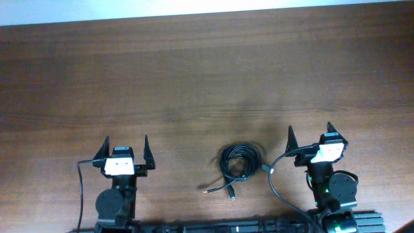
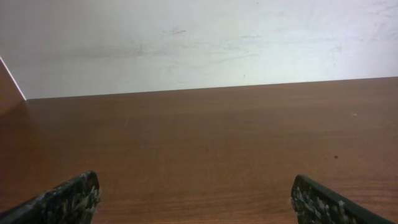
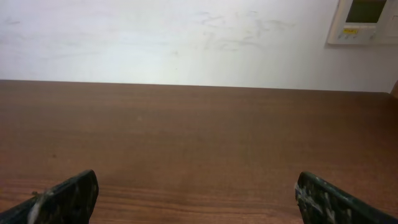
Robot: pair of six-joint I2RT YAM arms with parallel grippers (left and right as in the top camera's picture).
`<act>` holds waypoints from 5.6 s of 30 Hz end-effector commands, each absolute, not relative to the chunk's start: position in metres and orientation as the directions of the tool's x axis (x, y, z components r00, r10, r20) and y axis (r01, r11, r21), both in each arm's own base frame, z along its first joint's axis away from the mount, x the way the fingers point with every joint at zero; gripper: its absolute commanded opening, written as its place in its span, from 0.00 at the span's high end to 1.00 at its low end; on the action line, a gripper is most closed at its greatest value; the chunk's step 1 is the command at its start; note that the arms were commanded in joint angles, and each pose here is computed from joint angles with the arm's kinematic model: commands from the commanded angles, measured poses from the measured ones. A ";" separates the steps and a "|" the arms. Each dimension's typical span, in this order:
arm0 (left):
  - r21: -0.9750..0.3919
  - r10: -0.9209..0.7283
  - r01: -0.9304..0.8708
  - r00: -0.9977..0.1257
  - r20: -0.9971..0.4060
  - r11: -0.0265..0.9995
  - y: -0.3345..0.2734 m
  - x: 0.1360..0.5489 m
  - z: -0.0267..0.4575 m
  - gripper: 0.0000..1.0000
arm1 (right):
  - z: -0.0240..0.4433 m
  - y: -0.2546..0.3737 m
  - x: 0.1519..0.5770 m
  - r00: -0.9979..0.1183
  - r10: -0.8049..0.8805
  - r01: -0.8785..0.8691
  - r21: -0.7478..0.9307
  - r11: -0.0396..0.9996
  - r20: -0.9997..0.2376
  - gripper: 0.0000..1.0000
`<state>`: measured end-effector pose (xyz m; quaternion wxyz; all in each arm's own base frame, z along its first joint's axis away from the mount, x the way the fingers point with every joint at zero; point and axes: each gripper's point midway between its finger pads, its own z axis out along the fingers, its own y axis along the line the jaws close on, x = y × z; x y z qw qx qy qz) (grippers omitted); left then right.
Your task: Untangle cables
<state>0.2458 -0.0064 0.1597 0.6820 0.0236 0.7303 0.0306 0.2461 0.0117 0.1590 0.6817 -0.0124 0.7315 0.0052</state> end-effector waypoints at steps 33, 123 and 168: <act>0.092 0.092 -0.005 -0.074 -0.993 0.996 -0.006 0.246 0.158 0.01 | 0.157 0.008 0.246 -0.074 -0.010 -0.002 -0.010 1.000 -0.997 0.01; -0.057 0.868 0.954 -0.292 -0.402 0.295 -0.272 0.266 0.087 0.01 | 0.157 0.008 0.246 -0.074 -0.010 -0.002 -0.010 1.000 -0.997 0.01; -0.217 0.947 0.952 -0.259 -0.188 0.217 -0.290 0.225 -0.028 0.48 | 0.157 0.008 0.246 -0.074 -0.010 -0.002 -0.010 1.000 -0.997 0.02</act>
